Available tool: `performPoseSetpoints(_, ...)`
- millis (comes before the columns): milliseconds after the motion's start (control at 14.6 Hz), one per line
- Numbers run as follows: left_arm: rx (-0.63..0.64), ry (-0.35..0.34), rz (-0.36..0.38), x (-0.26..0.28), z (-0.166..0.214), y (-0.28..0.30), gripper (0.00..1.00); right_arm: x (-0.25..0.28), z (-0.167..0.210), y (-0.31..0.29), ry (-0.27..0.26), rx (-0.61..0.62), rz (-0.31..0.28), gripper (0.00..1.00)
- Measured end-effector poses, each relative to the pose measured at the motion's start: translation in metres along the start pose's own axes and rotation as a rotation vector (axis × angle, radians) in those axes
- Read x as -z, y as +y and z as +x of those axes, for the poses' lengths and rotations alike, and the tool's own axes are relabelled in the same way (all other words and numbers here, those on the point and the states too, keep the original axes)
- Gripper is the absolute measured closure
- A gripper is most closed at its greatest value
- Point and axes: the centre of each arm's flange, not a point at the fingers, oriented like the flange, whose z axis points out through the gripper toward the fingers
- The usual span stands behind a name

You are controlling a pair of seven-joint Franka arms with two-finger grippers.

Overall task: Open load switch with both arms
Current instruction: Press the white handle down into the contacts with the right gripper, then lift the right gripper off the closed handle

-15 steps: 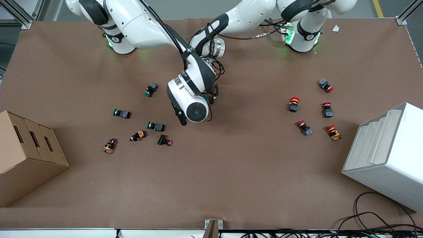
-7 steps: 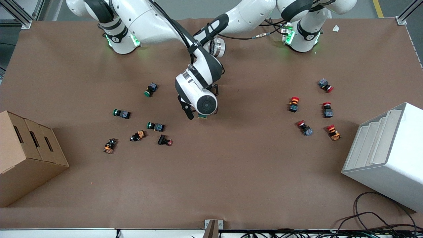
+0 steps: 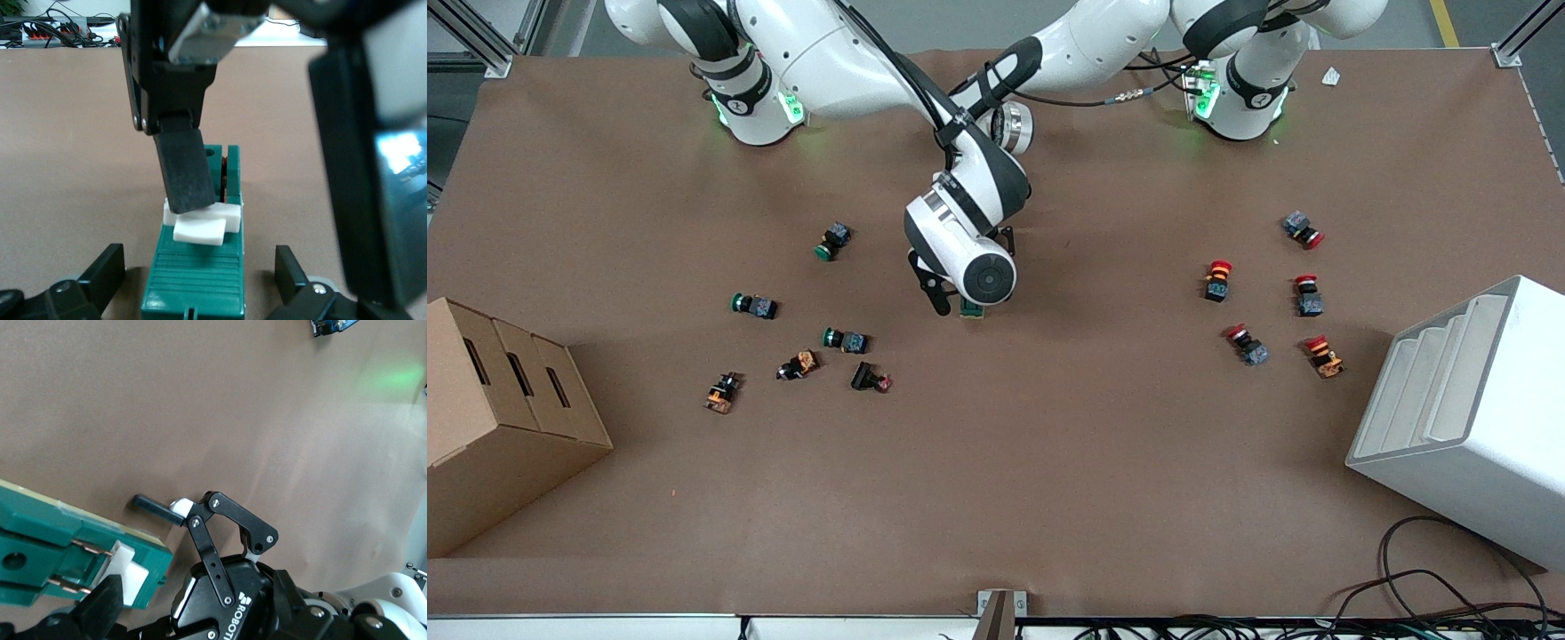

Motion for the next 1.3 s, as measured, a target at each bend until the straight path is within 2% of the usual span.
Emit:
performPoseSetpoints(273, 0.000, 0.000, 0.000, 0.000, 0.000, 0.000, 0.00, 0.003, 0.007, -0.002, 0.002, 0.020, 0.007, 0.00)
performPoseSetpoints(410, -0.002, 0.000, 0.000, 0.000, 0.000, 0.000, 0.00, 0.017, 0.023, -0.005, -0.002, 0.064, 0.033, 0.00)
performPoseSetpoints(683, -0.018, 0.001, 0.001, 0.000, 0.001, 0.000, 0.00, 0.071, 0.099, -0.001, 0.005, 0.225, 0.105, 0.00)
performPoseSetpoints(888, -0.004, -0.016, 0.035, 0.001, 0.011, 0.001, 0.01, 0.120, 0.155, 0.027, 0.060, 0.415, 0.126, 0.00)
performPoseSetpoints(1161, 0.055, -0.055, 0.093, 0.021, 0.067, 0.022, 0.00, 0.180, 0.244, 0.080, 0.059, 0.624, 0.199, 0.00)
performPoseSetpoints(1298, 0.094, -0.090, 0.126, 0.036, 0.106, 0.034, 0.00, 0.200, 0.292, 0.108, 0.079, 0.715, 0.234, 0.00)
